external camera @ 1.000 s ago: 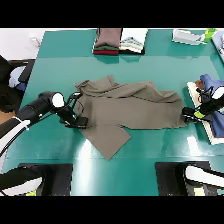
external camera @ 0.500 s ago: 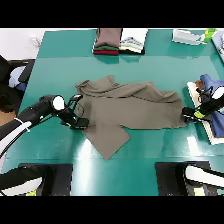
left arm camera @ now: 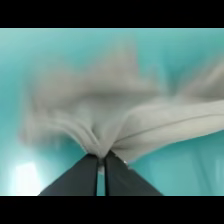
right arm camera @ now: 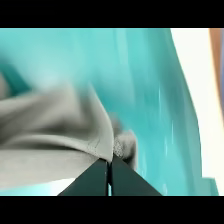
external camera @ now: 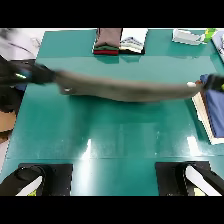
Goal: Fold the shirts.
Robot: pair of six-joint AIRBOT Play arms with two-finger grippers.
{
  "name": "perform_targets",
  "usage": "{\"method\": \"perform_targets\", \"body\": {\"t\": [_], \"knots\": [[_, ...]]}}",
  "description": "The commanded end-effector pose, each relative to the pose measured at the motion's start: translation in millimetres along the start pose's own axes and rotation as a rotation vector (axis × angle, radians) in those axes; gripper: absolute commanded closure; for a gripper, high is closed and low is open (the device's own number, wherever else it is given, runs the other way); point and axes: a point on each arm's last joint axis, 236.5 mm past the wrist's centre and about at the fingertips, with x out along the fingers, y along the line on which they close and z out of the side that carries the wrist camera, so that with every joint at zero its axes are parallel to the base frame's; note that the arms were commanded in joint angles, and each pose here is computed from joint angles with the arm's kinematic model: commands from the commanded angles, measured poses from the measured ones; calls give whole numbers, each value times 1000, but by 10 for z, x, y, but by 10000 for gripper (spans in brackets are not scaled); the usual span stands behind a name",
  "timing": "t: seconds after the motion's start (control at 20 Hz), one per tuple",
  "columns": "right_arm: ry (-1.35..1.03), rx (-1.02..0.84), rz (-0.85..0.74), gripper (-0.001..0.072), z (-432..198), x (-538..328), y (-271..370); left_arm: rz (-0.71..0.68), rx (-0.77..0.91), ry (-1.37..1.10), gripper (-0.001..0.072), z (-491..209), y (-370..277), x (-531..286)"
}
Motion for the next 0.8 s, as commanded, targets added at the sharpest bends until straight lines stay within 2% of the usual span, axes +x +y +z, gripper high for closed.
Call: {"method": "perform_targets", "body": {"t": [0.0, 0.2, 0.45, 0.6, 0.75], "knots": [[-357, -80, 61, 693, 602, -1254, 428, 73, 36, -374, 683, 847, 115, -1348], [-645, -148, 64, 697, 830, -2397, 687, 52, 44, -580, 683, 1239, 17, -2199], [-729, -170, 74, 697, 937, -2904, 824, 49, 72, -724, 684, 1470, -33, -2652], [-677, -166, 83, 697, 1049, -2830, 840, 109, 96, -539, 684, 1336, 94, -2092], [-521, -118, 84, 697, 1133, -2224, 708, 151, 147, -216, 682, 1044, 214, -1054]]}}
